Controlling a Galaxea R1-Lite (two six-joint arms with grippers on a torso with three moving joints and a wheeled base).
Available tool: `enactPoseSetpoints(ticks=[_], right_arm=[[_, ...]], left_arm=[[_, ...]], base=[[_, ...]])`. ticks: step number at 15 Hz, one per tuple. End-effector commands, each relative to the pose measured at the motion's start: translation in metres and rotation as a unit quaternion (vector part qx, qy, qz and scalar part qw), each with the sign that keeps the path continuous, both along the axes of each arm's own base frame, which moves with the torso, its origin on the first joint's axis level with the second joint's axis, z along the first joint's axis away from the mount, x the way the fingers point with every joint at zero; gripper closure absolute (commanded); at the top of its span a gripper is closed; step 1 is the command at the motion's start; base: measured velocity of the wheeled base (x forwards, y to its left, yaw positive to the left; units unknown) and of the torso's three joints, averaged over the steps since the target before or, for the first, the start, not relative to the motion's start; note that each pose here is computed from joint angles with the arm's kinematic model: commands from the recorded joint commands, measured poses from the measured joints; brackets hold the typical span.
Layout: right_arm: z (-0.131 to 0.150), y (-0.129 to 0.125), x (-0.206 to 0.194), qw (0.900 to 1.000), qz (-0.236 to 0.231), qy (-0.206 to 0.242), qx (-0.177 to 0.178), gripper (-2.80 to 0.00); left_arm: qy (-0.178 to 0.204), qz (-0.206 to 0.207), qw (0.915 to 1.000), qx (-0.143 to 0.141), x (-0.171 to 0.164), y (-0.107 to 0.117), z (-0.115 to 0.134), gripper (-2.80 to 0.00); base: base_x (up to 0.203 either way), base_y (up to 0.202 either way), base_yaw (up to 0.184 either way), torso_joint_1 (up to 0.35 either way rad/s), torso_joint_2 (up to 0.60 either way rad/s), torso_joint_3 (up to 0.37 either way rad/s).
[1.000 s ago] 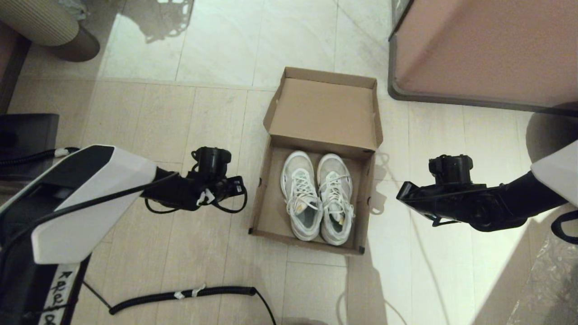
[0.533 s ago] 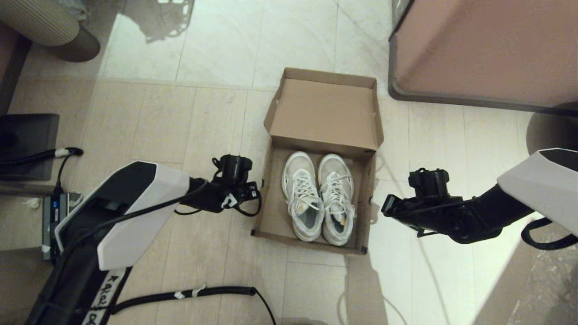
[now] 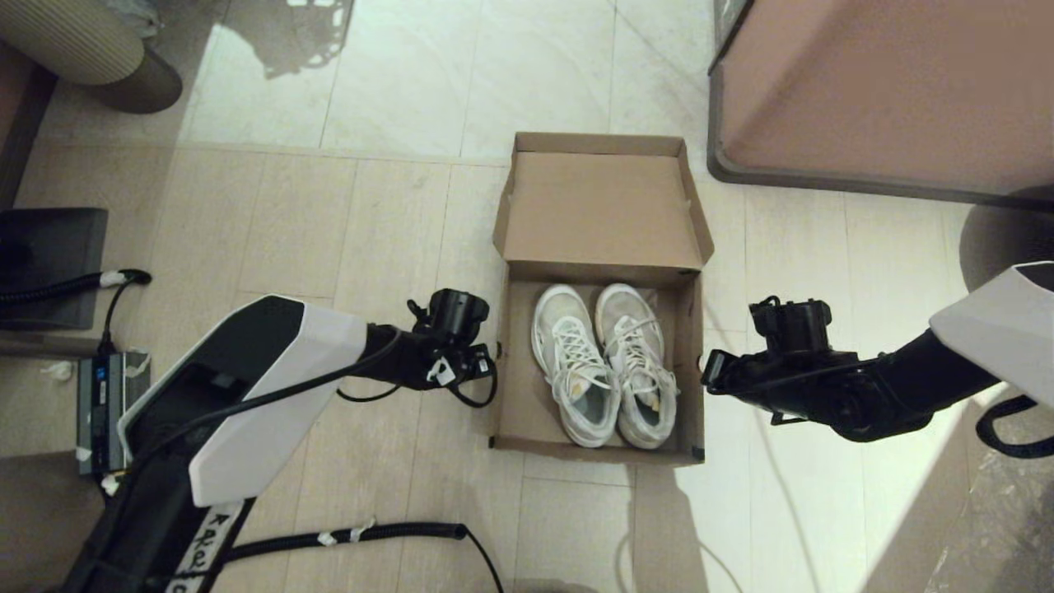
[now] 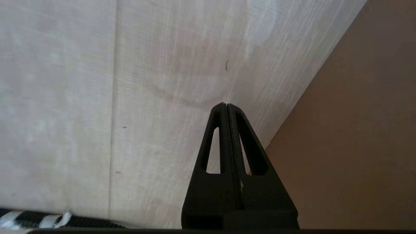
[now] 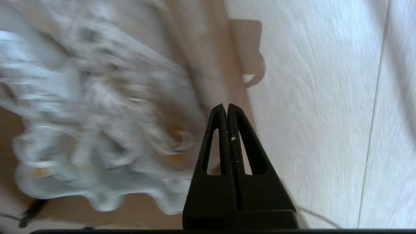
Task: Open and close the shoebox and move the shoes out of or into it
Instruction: Put the shoes out of the shoe box
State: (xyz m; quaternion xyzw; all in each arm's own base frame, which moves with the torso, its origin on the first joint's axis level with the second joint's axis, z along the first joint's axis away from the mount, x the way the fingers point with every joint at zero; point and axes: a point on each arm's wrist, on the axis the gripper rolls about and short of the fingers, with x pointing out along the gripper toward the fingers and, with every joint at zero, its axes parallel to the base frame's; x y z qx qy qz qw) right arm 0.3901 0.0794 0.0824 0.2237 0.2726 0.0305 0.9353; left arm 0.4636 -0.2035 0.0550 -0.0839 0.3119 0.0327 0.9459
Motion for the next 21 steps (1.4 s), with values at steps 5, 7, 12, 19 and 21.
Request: enactPoseSetpoints(ticks=[5,7,12,19,21], right_arm=[[0.052,0.040,-0.062,0.997,0.076,0.004,-0.002,0.00],[0.038,0.064,-0.071,0.993,0.111,0.026,-0.010,-2.80],[-0.021,0.094,-0.052,0.987,0.121,0.049,-0.092,-2.80],[-0.061,0.120,0.001,0.988,0.096,-0.018,-0.119,-2.80],[-0.069,0.126,0.014,0.987,0.090,-0.026,-0.130,-2.80]], left_arm=[[-0.001,0.039,0.9992,0.001,-0.015,0.035,0.030,0.00],[-0.014,0.057,0.9983,-0.004,-0.017,0.053,0.048,0.00],[-0.038,0.095,0.9947,-0.013,-0.044,0.098,0.096,0.00],[-0.074,0.153,0.9852,-0.024,-0.100,0.161,0.154,0.00],[-0.065,0.159,0.9849,-0.021,-0.111,0.167,0.152,0.00]], base=[[0.000,0.000,0.000,0.000,0.00,0.000],[0.000,0.000,0.000,0.000,0.00,0.000],[0.000,0.000,0.000,0.000,0.00,0.000],[0.000,0.000,0.000,0.000,0.00,0.000],[0.000,0.000,0.000,0.000,0.00,0.000]])
